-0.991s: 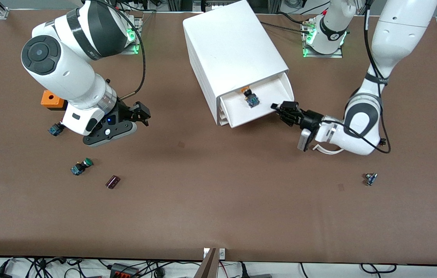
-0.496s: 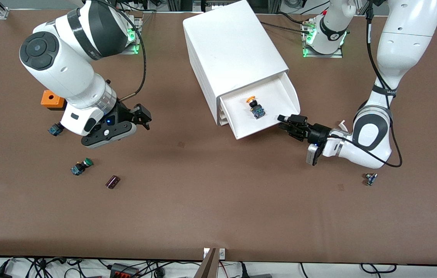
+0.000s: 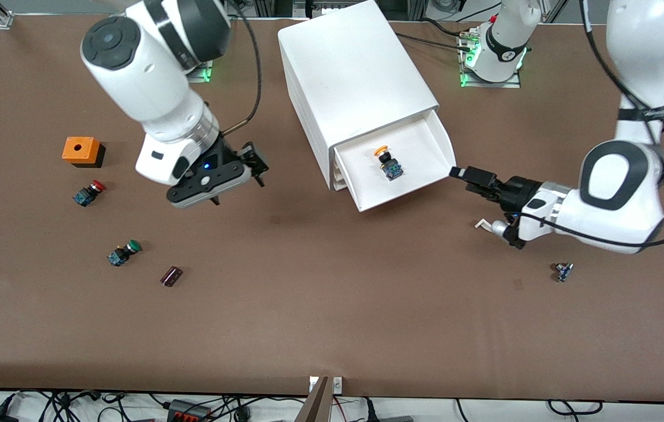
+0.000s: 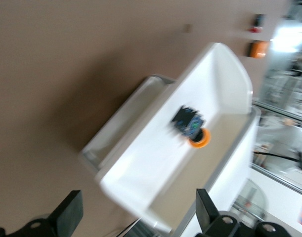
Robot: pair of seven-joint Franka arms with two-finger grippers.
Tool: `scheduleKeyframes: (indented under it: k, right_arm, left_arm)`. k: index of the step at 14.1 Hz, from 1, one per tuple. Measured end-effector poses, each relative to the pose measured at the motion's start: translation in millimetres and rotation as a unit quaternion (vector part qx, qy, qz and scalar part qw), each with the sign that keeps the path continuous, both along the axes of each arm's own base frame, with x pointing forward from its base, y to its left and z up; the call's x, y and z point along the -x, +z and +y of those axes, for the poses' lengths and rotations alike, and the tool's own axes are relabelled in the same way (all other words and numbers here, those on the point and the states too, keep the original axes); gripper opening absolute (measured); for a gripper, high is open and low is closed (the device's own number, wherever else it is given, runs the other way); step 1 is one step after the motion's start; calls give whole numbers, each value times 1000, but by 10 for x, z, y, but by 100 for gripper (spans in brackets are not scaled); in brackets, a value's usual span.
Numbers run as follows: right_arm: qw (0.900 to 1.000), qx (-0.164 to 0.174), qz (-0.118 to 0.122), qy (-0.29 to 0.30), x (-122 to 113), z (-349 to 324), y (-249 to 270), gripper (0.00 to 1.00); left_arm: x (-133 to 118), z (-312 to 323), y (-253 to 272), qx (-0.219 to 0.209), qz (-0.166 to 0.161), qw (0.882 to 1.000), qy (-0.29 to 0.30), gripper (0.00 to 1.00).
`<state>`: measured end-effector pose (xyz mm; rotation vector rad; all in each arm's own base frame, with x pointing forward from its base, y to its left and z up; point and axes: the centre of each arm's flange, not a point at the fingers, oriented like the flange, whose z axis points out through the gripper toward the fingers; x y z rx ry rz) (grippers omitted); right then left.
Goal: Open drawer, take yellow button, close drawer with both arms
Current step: 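Release the drawer with the left gripper while the right gripper reaches over it, then lower the right gripper into the drawer and grasp the orange-capped button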
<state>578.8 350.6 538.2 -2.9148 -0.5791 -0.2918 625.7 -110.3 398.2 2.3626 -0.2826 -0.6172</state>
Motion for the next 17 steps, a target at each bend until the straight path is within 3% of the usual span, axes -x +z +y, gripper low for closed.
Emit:
scheduleKeyframes:
  k: [2, 4, 5, 7, 13, 17]
  right_arm:
    - [1000, -3, -1, 17, 141, 352, -10, 100]
    - [1000, -3, 6, 18, 316, 741, -112, 100]
    - [1000, -1, 8, 18, 395, 903, -168, 100]
    - [1000, -2, 12, 17, 527, 1169, -243, 100]
    - [999, -5, 20, 29, 923, 1840, -415, 100]
    - [1000, 2, 7, 10, 1049, 2226, -637, 100]
  left_arm:
    - [-38, 143, 278, -127, -21, 992, -9, 100]
    - [-65, 217, 442, -244, -50, 968, -26, 100]
    - [-82, 236, 502, -278, -63, 958, -32, 100]
    - [-147, 301, 682, -306, -88, 948, -28, 100]
    - [-282, 490, 1157, -322, -139, 936, 20, 100]
    - [-212, 447, 1186, -332, -177, 923, 80, 100]
